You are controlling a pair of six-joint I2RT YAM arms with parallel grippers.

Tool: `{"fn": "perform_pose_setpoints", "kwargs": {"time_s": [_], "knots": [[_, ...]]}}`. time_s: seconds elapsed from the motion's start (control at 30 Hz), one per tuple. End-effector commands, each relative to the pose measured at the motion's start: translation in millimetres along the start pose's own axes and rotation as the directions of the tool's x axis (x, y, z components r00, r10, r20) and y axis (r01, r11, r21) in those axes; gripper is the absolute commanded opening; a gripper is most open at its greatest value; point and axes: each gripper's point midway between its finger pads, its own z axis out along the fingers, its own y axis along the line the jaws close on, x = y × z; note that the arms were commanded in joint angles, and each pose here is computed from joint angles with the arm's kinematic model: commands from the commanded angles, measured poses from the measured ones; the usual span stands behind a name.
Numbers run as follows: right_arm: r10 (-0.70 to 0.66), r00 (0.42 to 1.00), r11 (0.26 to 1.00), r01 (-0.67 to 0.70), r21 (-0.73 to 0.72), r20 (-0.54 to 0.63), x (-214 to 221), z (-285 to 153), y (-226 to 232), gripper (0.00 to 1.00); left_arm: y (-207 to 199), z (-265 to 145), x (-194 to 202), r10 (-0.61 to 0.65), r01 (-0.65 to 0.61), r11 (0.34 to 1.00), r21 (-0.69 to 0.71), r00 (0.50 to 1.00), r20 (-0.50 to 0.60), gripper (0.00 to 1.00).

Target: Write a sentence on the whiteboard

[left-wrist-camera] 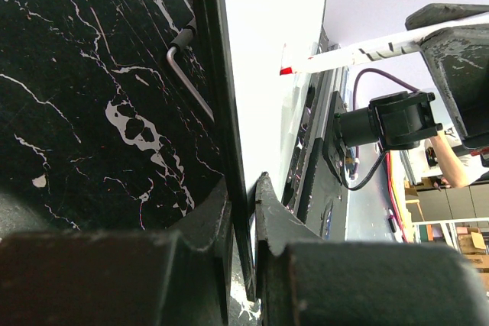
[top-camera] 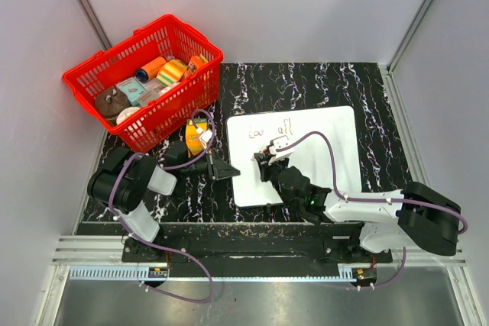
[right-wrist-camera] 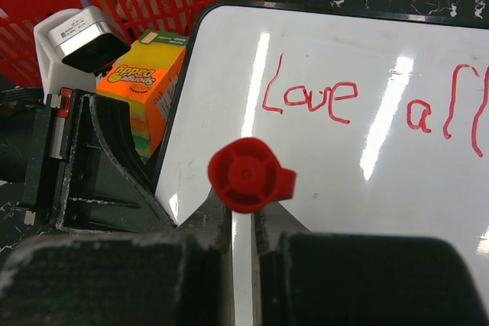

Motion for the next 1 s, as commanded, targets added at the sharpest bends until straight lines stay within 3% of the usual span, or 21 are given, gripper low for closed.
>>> {"fn": "perform_pose_setpoints", "kwargs": {"time_s": [0.0, 0.4, 0.97], "knots": [[0.028, 0.999, 1.0, -0.028, 0.013, 0.018, -8.9, 1.0, 2.0, 0.0, 34.3, 0.0, 11.7, 0.107, -0.108, 0.986, -0.129, 0.994, -0.011, 0.0], [0.026, 1.0, 0.999, -0.025, 0.042, -0.01, -0.5, -11.8, -12.8, 0.0, 34.4, 0.6, 12.0, 0.108, -0.109, 0.985, -0.13, 0.994, -0.013, 0.0], [0.02, 1.0, 0.988, -0.021, 0.153, 0.012, -9.2, 3.7, -19.4, 0.0, 33.4, 1.4, 13.3, 0.113, -0.114, 0.985, -0.128, 0.993, -0.018, 0.0]]}}
